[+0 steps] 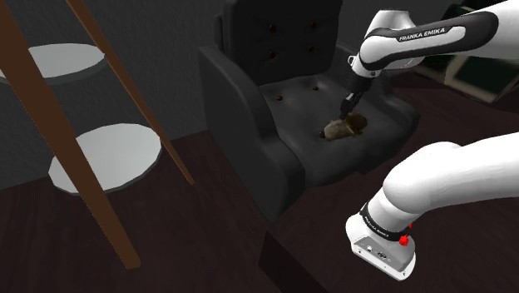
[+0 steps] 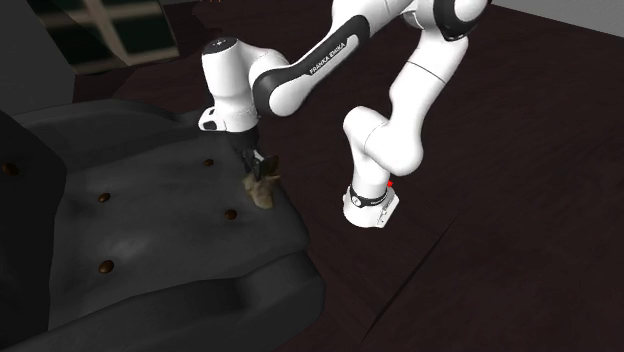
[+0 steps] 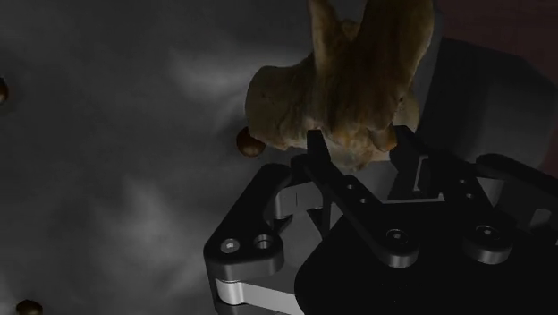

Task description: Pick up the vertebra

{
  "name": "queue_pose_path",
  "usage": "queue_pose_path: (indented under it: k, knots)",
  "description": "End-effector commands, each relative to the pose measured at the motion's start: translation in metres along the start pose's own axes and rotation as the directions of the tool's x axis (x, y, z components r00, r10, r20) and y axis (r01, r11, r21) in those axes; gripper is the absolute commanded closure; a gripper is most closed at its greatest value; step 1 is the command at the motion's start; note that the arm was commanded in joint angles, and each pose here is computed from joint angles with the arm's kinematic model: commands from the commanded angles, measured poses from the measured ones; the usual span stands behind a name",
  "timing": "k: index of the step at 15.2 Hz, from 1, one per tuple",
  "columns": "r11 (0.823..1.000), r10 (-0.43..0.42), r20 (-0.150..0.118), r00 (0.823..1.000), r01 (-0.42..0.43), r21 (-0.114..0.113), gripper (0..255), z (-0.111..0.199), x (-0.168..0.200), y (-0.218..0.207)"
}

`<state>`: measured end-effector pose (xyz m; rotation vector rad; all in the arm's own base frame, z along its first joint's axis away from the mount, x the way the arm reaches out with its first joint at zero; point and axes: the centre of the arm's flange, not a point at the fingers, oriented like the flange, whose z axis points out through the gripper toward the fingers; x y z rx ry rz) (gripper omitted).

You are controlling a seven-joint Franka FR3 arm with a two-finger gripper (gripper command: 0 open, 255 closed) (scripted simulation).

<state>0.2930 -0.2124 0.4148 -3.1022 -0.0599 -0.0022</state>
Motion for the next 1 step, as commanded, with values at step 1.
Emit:
queue_pose_path:
  k: [1]
  knots:
    - [1.000,0.000,0.000,1.000,0.000,0.000,255,-0.0024,-0.0002,-0.0001]
